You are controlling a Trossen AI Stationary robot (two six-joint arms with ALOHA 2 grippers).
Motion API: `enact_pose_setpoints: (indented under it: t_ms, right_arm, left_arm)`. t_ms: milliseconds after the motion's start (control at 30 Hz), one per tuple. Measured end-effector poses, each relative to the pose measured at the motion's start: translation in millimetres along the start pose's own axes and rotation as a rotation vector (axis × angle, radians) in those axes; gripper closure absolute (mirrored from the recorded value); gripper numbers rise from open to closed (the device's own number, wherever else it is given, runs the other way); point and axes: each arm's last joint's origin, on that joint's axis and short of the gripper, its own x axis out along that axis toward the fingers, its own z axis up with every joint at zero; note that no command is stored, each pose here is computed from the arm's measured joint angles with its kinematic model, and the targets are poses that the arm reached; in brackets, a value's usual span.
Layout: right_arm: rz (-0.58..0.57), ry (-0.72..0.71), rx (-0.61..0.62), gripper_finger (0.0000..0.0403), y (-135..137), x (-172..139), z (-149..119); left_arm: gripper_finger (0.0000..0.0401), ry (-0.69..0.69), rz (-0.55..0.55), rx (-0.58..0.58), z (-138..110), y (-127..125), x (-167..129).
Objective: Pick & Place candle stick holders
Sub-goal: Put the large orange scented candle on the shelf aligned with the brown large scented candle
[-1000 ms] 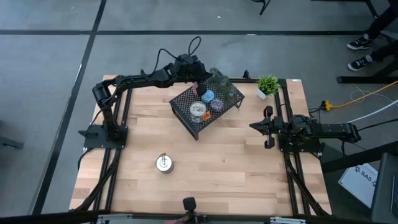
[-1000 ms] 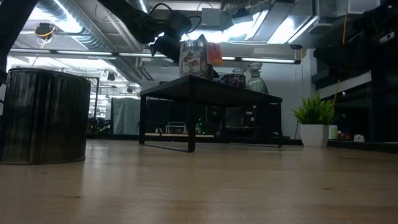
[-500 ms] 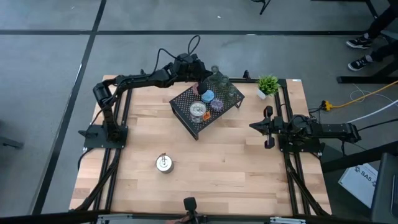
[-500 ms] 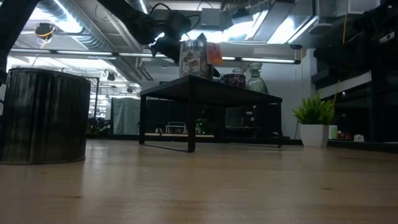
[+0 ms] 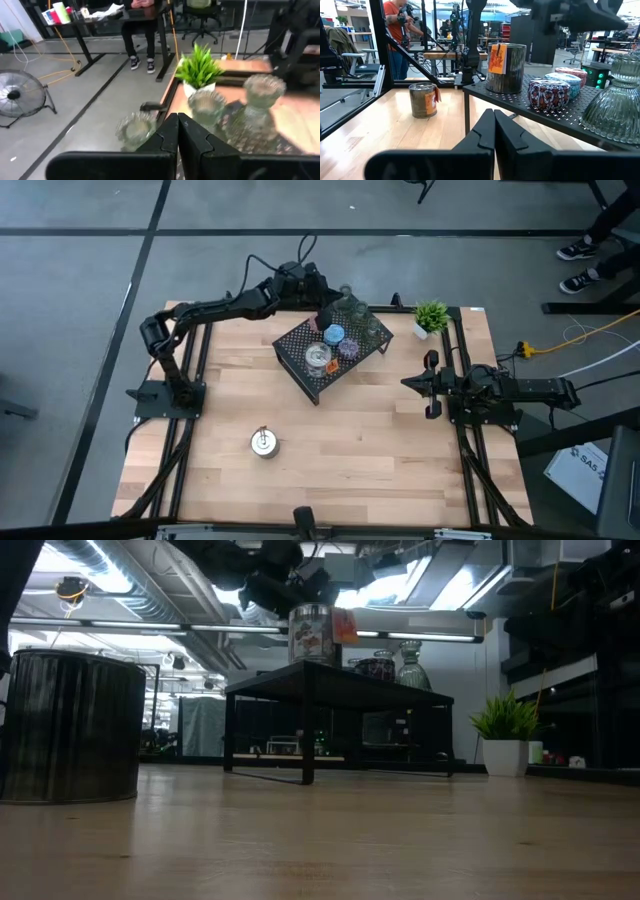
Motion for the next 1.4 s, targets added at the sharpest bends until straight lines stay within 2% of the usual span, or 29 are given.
enact_pose_setpoints:
  t_ms: [233,467,700,1233,1333,1400]
  right_arm:
    - [0.0,0.0,0.0,0.0402,0.0,0.0,0.1]
    - [0.0,0.0,0.0,0.0402,0.0,0.0,-0.1]
    - [0.0,0.0,0.0,0.0402,0.0,0.0,0.1]
    - [0.001,0.0,0.0,0.0402,0.0,0.0,0.1]
    - [0.0,0.0,0.0,0.0402,0.0,0.0,0.1]
    - [0.0,0.0,0.0,0.0402,0.0,0.0,0.1]
  left_arm:
    - [0.0399,-0.055,-0.088,-0.074,21.3,-15.1,-1.1]
    - [0.0399,-0.066,-0.168,-0.064,27.5,-40.7,0.3]
    - [0.04,-0.06,-0.163,-0.063,30.7,-42.9,-4.0]
    - [0.0399,0.156,-0.108,-0.075,46.2,-26.8,-78.7]
    - [0.0399,0.158,-0.1,-0.081,41.5,-28.6,-91.5]
    - [0.0399,0.158,-0.098,-0.108,29.8,-31.4,-100.2]
